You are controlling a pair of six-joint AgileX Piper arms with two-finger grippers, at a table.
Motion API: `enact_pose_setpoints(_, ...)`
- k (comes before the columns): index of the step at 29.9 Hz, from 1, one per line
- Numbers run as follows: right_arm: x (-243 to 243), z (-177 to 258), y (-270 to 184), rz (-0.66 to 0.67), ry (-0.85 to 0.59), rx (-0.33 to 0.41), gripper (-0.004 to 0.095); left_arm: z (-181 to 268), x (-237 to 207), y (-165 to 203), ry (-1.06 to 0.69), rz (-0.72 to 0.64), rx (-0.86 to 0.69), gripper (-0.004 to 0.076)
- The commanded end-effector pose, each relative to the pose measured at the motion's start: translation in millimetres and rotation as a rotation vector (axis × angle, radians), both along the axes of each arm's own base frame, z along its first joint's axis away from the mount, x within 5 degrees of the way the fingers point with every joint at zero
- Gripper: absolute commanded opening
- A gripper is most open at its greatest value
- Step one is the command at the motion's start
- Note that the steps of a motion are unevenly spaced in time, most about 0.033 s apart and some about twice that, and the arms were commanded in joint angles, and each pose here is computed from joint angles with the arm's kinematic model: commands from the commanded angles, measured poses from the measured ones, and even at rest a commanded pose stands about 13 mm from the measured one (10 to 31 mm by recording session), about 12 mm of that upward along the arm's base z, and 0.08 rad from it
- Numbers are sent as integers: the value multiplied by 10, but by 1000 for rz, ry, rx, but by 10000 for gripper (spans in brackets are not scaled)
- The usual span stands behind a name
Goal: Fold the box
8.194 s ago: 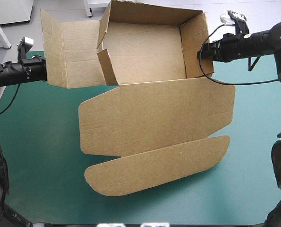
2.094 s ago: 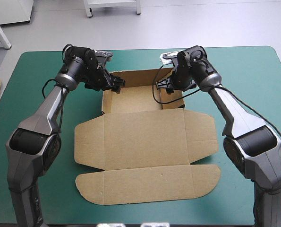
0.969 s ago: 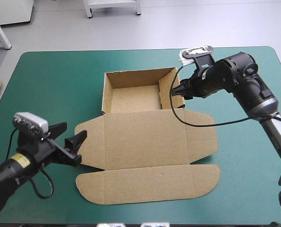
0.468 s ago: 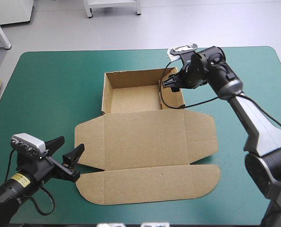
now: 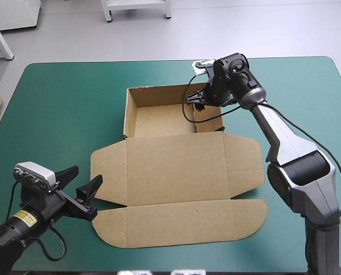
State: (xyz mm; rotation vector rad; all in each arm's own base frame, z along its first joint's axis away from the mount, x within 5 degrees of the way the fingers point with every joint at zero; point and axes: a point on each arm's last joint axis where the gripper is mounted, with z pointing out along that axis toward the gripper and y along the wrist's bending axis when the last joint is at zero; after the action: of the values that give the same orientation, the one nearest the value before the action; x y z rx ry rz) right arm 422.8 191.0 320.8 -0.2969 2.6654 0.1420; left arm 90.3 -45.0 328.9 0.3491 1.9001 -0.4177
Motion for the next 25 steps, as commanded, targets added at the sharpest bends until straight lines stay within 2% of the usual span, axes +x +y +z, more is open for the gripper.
enact_pose_setpoints(1,-53,198,-64,-5,-38,23,699,143,15,-1,-69,15,-56,475)
enact_pose_setpoints(4,9,96,-94,-5,-29,-16,664,143,15,-1,-69,15,-56,475)
enact_pose_setpoints(9,38,39,-109,0,-15,-19,507,143,15,-1,-69,15,-56,475)
enact_pose_setpoints(14,65,19,-152,11,-9,-17,227,143,15,-1,-69,15,-56,475)
enact_pose_setpoints(16,70,19,-164,8,-6,-12,27,143,15,-1,-69,15,-56,475)
enact_pose_setpoints(17,71,19,-167,9,-7,-12,-17,143,15,-1,-69,15,-56,475)
enact_pose_setpoints(21,88,19,-209,8,-8,-17,-13,143,15,-1,-69,15,-56,475)
enact_pose_setpoints(25,175,19,-450,-41,-7,-17,-13,143,15,-1,-69,15,-56,461)
